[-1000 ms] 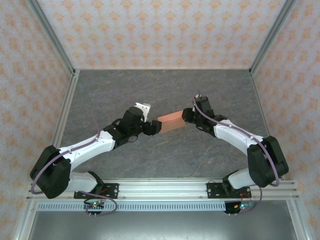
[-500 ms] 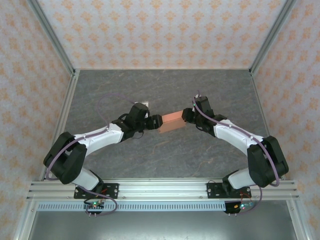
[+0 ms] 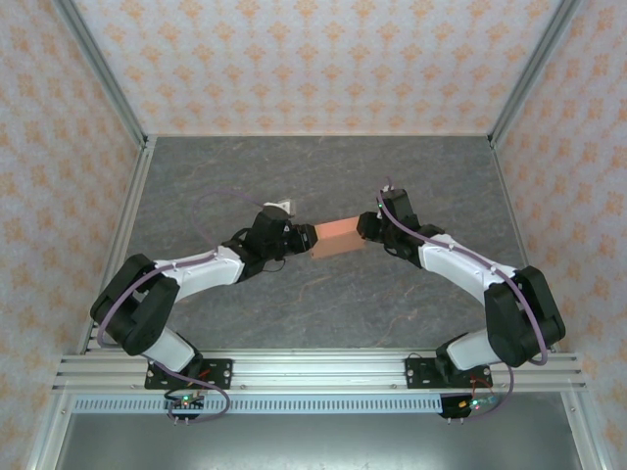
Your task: Fold the paper box
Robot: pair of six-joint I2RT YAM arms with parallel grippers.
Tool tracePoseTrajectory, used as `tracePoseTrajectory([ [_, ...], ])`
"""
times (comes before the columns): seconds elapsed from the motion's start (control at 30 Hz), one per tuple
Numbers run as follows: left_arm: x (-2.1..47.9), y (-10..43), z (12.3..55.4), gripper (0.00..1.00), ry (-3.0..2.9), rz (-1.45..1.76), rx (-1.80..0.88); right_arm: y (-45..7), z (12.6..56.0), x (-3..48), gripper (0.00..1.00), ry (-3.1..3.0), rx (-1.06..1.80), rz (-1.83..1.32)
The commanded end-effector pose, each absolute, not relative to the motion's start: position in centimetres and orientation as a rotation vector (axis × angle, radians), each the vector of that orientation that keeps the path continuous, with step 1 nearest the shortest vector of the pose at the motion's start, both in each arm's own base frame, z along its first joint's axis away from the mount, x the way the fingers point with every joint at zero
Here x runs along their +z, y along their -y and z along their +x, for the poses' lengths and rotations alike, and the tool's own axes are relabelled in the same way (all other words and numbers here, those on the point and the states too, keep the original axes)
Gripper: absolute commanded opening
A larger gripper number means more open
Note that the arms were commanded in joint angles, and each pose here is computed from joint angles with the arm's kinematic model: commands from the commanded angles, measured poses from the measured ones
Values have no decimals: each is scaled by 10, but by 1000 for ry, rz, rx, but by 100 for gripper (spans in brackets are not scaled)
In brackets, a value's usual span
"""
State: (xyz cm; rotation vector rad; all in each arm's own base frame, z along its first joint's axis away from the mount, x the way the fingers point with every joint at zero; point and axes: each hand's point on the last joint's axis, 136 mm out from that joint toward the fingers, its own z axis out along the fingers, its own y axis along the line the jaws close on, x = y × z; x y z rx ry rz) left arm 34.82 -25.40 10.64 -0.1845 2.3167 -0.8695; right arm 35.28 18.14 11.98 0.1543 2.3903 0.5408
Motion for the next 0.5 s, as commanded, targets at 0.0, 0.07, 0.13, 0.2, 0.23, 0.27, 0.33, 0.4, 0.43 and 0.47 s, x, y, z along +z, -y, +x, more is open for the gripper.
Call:
tracePoseTrajectory([
  [0.0, 55, 237, 333, 31, -2462, -231, -760, -173, 340, 103, 25, -2460, 468, 134],
  [0.07, 58, 237, 335, 30, -2458, -218, -749, -175, 341, 113, 25, -2442, 482, 122],
  [0.13, 60, 235, 336, 29, -2455, -207, -725, -177, 343, 125, 26, -2417, 496, 115],
  [0.2, 63, 232, 338, 29, -2451, -196, -697, -177, 345, 138, 29, -2394, 509, 104],
  [0.23, 64, 231, 338, 29, -2451, -193, -689, -177, 346, 143, 31, -2386, 512, 103],
  [0.27, 65, 231, 339, 29, -2449, -192, -679, -177, 347, 148, 34, -2381, 513, 97],
  [0.33, 66, 230, 340, 29, -2447, -188, -672, -174, 349, 153, 37, -2380, 501, 90],
  [0.4, 67, 230, 341, 29, -2445, -187, -671, -171, 351, 157, 40, -2382, 492, 86],
  [0.43, 68, 230, 341, 29, -2443, -186, -672, -170, 351, 157, 41, -2387, 492, 83],
  [0.47, 69, 231, 341, 29, -2443, -185, -675, -168, 352, 157, 42, -2393, 495, 80],
])
